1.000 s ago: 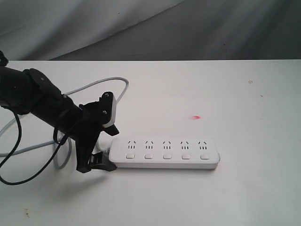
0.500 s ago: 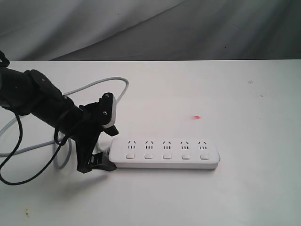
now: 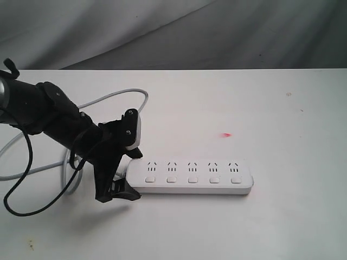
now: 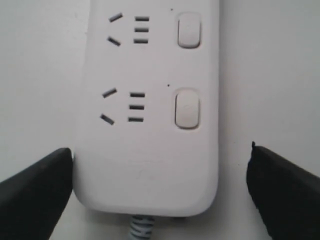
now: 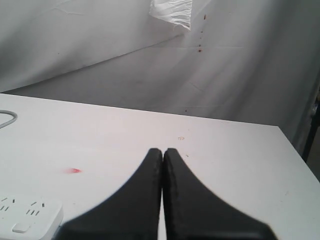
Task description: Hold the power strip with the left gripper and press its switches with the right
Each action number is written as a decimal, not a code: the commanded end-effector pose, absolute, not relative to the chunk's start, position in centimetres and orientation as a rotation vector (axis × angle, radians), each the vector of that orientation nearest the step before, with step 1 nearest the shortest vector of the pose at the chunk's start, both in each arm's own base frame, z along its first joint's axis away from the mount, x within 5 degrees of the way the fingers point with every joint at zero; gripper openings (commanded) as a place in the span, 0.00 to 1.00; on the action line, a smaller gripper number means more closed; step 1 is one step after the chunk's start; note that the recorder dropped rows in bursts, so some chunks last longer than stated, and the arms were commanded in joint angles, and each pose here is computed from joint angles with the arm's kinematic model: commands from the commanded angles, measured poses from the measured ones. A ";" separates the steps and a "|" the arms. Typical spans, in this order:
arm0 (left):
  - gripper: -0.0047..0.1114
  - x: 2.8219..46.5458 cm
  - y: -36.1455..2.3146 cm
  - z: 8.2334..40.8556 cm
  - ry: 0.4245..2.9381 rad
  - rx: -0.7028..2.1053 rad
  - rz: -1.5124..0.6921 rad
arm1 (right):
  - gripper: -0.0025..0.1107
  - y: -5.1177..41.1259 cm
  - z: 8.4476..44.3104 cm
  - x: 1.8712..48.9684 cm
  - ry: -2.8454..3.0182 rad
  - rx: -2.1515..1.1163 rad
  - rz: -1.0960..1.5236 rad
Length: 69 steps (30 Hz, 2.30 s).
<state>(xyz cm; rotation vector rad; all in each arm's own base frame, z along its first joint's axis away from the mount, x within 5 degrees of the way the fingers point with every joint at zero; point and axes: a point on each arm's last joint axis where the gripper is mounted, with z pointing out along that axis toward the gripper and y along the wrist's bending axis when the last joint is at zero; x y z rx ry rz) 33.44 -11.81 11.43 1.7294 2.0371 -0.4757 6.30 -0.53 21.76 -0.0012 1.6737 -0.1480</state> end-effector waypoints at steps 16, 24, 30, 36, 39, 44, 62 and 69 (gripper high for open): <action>0.67 33.5 -11.7 11.3 2.071 1.744 -0.449 | 0.02 -0.6 21.6 6.3 1.674 -0.004 -0.154; 0.64 33.5 -11.7 11.3 2.071 1.744 -0.449 | 0.02 -0.6 21.6 6.3 1.674 -0.004 -0.154; 0.64 33.5 -11.7 11.3 2.071 1.744 -0.449 | 0.02 -0.6 21.6 6.3 1.674 -0.004 -0.154; 0.64 33.5 -11.7 11.3 2.071 1.744 -0.449 | 0.02 -0.6 21.6 6.3 1.674 -0.004 -0.154; 0.64 33.5 -11.7 11.3 2.071 1.744 -0.449 | 0.02 -0.6 21.6 6.3 1.674 -0.004 -0.154; 0.64 33.5 -11.7 11.3 2.071 1.744 -0.449 | 0.02 -0.6 21.6 6.3 1.674 -0.004 -0.154; 0.64 33.5 -11.7 11.3 2.071 1.744 -0.449 | 0.02 -0.3 22.8 6.1 1.723 -0.025 -0.141; 0.64 33.5 -11.7 11.3 2.071 1.744 -0.449 | 0.02 -0.4 30.8 7.5 1.871 -0.097 -0.156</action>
